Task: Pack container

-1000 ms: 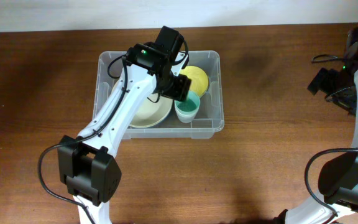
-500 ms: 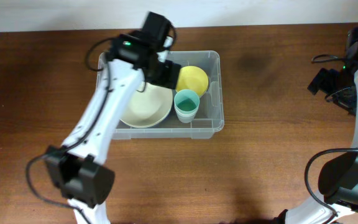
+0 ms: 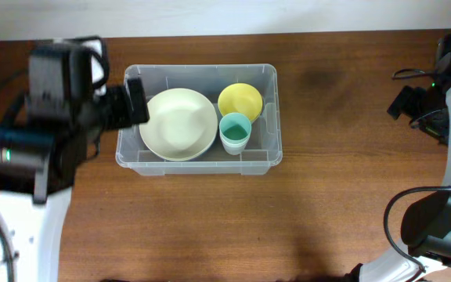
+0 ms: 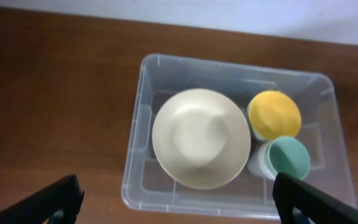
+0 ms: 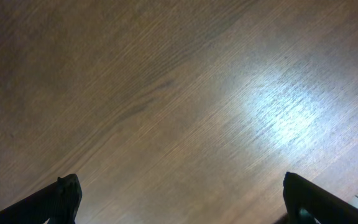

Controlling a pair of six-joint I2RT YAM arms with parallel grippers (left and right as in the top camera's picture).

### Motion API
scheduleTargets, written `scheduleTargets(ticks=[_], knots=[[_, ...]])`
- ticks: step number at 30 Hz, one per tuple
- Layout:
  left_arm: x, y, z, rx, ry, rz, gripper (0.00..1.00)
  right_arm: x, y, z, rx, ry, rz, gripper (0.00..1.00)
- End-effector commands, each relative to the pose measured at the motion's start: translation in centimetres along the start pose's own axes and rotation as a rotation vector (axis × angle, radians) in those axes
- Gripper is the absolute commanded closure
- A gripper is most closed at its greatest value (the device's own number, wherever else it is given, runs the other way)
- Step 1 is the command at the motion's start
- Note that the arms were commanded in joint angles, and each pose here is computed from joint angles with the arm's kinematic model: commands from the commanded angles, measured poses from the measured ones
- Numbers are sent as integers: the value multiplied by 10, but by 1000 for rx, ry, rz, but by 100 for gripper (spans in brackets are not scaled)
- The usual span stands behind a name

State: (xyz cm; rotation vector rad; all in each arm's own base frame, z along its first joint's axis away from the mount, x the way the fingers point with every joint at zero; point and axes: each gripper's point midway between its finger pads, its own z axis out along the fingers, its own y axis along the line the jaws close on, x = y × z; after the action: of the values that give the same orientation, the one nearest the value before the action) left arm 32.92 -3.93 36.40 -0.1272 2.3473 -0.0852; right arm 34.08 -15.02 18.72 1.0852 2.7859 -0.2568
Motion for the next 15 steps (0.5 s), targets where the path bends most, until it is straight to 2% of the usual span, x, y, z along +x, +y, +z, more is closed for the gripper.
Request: scheduleTargets(ticks=[1,6,11,15], knots=[[37,4,26,-15,109,-47,0,-1,-4,1,15,-1,13,1],[63,7,38,-30,205,-47,0,-1,-4,1,15,-1,13,1],[74,1,39,8,252,-47,0,-1,-4,1,14,-1,13,1],[70,13,41,-62,227,-14,0,-1,-4,1,15,-1,13,1]])
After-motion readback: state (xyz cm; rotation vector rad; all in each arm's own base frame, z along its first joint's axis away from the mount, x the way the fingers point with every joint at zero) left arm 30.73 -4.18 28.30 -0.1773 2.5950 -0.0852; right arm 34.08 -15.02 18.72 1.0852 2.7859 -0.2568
